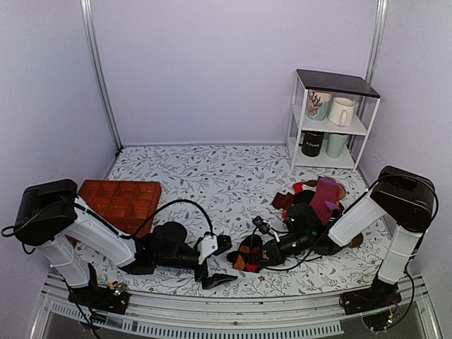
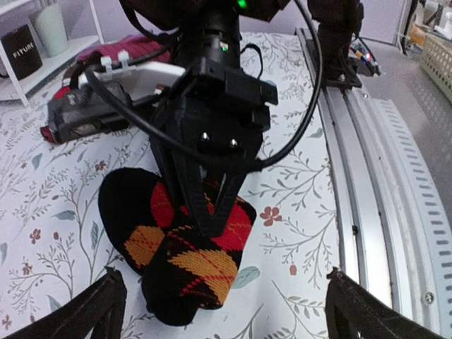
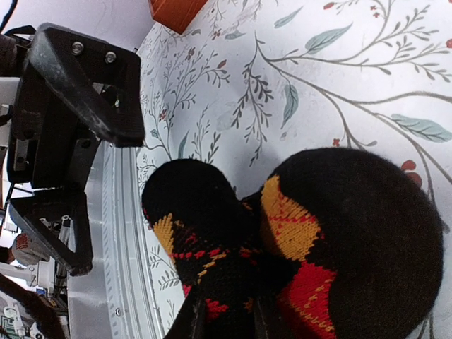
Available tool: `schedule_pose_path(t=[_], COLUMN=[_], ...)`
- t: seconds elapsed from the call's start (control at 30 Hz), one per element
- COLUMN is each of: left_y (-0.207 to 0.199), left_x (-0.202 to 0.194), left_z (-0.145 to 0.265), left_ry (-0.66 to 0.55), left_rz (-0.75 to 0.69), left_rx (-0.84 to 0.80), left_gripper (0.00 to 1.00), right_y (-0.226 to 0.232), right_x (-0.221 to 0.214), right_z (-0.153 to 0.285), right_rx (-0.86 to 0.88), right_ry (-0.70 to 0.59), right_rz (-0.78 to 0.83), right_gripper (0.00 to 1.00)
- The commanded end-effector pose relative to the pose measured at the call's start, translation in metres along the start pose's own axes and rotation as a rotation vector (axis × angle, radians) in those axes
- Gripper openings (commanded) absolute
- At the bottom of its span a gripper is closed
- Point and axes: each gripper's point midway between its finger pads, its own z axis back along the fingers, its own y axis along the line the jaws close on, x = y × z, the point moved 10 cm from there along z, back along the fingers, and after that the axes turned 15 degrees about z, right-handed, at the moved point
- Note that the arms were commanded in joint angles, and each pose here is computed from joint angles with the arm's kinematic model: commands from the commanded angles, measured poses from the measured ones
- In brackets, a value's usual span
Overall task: Roll the socks
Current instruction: Roll the sock at the center of the board.
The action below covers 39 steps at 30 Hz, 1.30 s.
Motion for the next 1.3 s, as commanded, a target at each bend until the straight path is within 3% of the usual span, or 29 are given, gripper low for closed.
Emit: schedule_pose_path(t=[0.0,0.13,0.27,0.37,0.57,0.67,0.97,1.27], left_y=[-0.009,0.001,-0.002,-0.009,-0.006,-0.002,0.014,0.019], left_x=[0.026,0.037,0.04,0.033,0.004,-0.009,-0.015,-0.022], left_z=[0.013,0.019,0.016,0.019,0.005,-0.004,-0.001,-0.021], left_ry=[-0.179,-0.247,-0.235,-0.22,-0.096,-0.031,-0.074,-0.004], left_rz=[-0.048,-0.012,0.007,-0.028,0.043,0.093,0.153,0.165], left_rx=[0.038,0.18,0.107,-0.035,-0.175,-0.177,-0.037,-0.049], left_gripper=[0.99,0.99,1.0,0.99,0.8,0.81,0.87,0.88], right_y=[-0.023,-0.024,-0.024,-0.025,-0.026,-0.025,-0.025,-0.025], right_x=[-0.07,-0.068,-0.069,-0.069,-0.068,-0.067,-0.069,-0.069], right_z=[0.005,0.004,0.004,0.004,0.002,0.002,0.003,0.004], right_rx=[-0.204,-0.204,-0.206,-0.208,-0.205,-0.204,-0.208,-0.209], right_ry=[0.296,0.295,0.298,0.299,0.3,0.301,0.305,0.304], right_rz=[-0.216,-0.211,-0.212,-0.213,-0.213,-0.209,-0.21,-0.208], right_gripper=[0.06,0.06,0.06,0.06,0.06,0.06,0.06,0.06])
